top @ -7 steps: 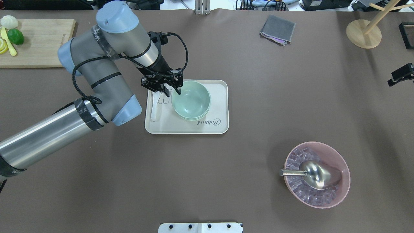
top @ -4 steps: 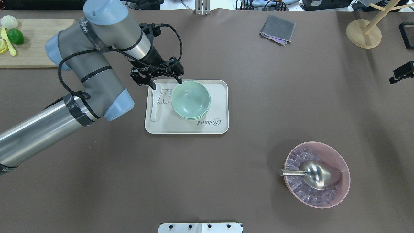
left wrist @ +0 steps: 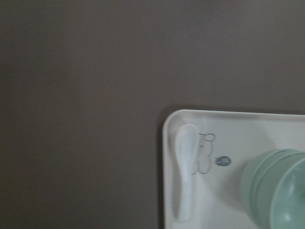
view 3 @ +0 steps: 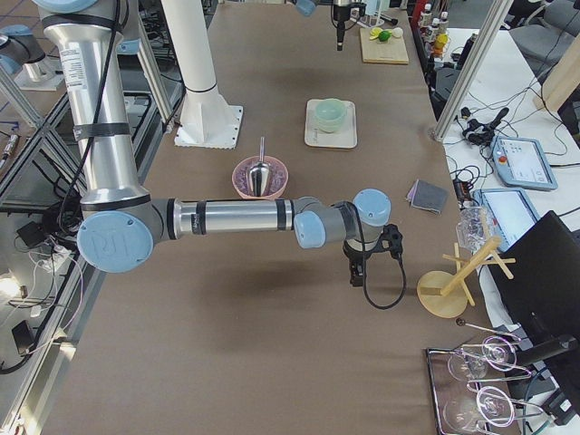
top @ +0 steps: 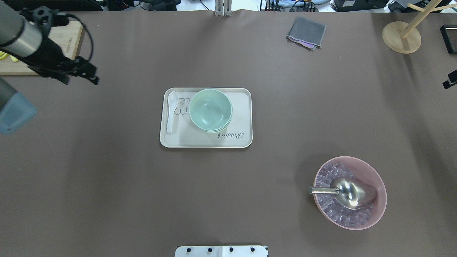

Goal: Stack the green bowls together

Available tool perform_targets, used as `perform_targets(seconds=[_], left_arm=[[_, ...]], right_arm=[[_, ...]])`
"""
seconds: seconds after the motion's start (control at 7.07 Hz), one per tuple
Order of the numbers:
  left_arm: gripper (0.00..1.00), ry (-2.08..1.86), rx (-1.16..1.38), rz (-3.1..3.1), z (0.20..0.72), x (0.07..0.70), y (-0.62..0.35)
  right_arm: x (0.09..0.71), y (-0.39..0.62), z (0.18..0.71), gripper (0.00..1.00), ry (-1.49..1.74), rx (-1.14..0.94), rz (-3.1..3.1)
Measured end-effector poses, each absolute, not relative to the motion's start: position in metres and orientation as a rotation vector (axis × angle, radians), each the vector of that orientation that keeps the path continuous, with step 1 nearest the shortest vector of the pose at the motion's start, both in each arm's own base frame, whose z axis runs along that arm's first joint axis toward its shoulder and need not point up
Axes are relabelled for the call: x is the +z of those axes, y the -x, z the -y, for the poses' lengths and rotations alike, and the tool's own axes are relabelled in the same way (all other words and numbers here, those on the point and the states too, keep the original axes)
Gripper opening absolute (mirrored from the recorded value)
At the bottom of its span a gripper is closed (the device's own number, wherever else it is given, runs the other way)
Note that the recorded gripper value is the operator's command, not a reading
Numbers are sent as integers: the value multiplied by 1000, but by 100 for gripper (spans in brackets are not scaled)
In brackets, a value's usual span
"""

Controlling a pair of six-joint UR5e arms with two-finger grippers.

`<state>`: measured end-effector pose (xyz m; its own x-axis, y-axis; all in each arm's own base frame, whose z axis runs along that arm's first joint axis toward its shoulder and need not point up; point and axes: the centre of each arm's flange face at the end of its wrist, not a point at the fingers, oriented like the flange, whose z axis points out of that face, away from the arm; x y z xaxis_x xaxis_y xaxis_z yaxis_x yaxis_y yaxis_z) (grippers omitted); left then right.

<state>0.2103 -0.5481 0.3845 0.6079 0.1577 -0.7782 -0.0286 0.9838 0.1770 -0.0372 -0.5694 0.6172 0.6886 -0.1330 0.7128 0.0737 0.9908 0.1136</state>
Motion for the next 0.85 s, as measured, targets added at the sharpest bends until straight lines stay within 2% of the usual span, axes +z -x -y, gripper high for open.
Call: perform_targets(seconds=[0.42,0.71,0.85], left_arm=[[99,-200,275,-755,523,561,-34],[99,-194,284,-731,493,626,28],[99,-202,266,-736,481,636,44]], right_arm=[[615,21,579,100,-109,-140,818],[614,19,581,100,-120,-143,811],[615,19,580,100,-120,-143,812]])
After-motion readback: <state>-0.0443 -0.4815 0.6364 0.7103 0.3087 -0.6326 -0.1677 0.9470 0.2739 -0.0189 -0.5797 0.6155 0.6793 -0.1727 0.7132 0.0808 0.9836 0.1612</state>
